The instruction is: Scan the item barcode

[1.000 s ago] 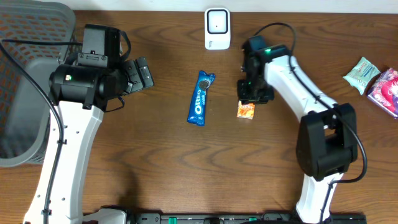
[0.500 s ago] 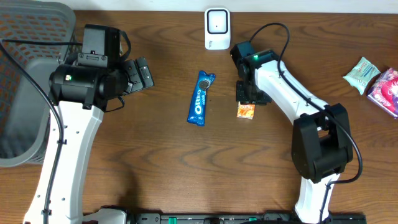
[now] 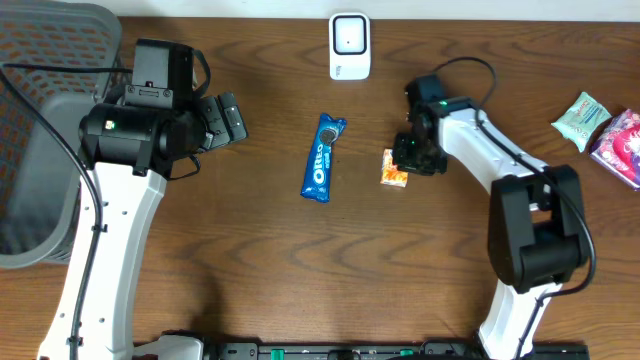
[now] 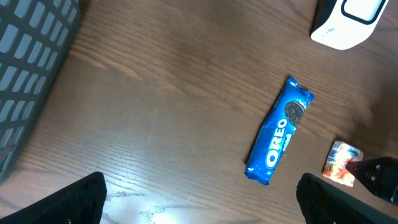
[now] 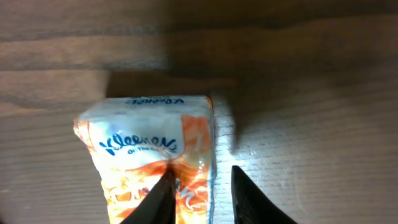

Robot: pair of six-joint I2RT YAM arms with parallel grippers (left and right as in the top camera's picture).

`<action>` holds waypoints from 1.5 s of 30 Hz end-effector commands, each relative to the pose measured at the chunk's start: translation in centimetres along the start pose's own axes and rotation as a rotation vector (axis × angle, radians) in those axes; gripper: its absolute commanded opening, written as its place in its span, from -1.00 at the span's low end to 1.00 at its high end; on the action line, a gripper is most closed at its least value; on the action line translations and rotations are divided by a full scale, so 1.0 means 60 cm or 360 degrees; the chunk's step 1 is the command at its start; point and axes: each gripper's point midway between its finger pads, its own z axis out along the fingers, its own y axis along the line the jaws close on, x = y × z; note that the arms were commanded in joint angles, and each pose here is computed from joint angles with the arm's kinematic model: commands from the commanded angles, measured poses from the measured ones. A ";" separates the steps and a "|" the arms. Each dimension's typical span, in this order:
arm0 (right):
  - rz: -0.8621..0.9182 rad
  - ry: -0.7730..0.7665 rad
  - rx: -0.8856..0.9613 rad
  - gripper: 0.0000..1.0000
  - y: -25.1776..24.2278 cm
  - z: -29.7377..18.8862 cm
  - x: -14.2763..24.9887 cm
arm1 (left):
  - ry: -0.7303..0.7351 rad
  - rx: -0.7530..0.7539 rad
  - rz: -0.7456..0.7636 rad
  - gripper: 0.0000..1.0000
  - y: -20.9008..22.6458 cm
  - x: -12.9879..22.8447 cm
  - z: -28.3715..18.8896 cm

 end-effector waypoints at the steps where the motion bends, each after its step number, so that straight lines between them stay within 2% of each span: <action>1: 0.0001 0.0158 -0.0117 -0.46 -0.008 0.048 0.048 | -0.0014 -0.0020 0.0020 0.96 0.006 -0.004 -0.002; 9: 0.0075 0.0226 -0.0363 -0.98 -0.002 0.062 0.065 | -0.0014 -0.0020 0.0021 0.96 0.006 -0.004 -0.002; 14: 0.0022 0.0248 -0.0687 -0.98 0.036 0.041 0.058 | -0.0014 -0.0020 0.0020 0.96 0.006 -0.004 -0.002; 16: -0.0030 0.0266 -0.0927 -0.98 0.065 0.018 0.057 | -0.0014 -0.0020 0.0020 0.96 0.006 -0.004 -0.002; 21: -0.0171 0.0246 -0.1776 -0.98 0.128 -0.100 0.040 | -0.0014 -0.0020 0.0020 0.96 0.006 -0.004 -0.002; 26: -0.0299 0.0189 -0.2268 -0.98 0.133 -0.187 0.026 | -0.0014 -0.0020 0.0020 0.96 0.006 -0.004 -0.002; 33: -0.0315 0.0179 -0.2266 -0.98 0.136 -0.188 0.021 | -0.0014 -0.0020 0.0021 0.96 0.006 -0.004 -0.002; 36: -0.0237 0.0135 -0.2029 -0.97 0.130 -0.147 0.007 | -0.0014 -0.0020 0.0021 0.96 0.006 -0.004 -0.002; 39: -0.0096 0.0112 -0.1668 -0.39 0.117 -0.085 -0.006 | -0.0014 -0.0020 0.0021 0.96 0.006 -0.004 -0.002; 42: 0.0020 0.0123 -0.1445 -0.22 0.109 -0.050 -0.008 | -0.0014 -0.0020 0.0021 0.96 0.006 -0.004 -0.002; 45: 0.0113 0.0125 -0.1283 -0.17 0.104 -0.026 -0.010 | -0.0014 -0.0020 0.0020 0.96 0.006 -0.004 -0.002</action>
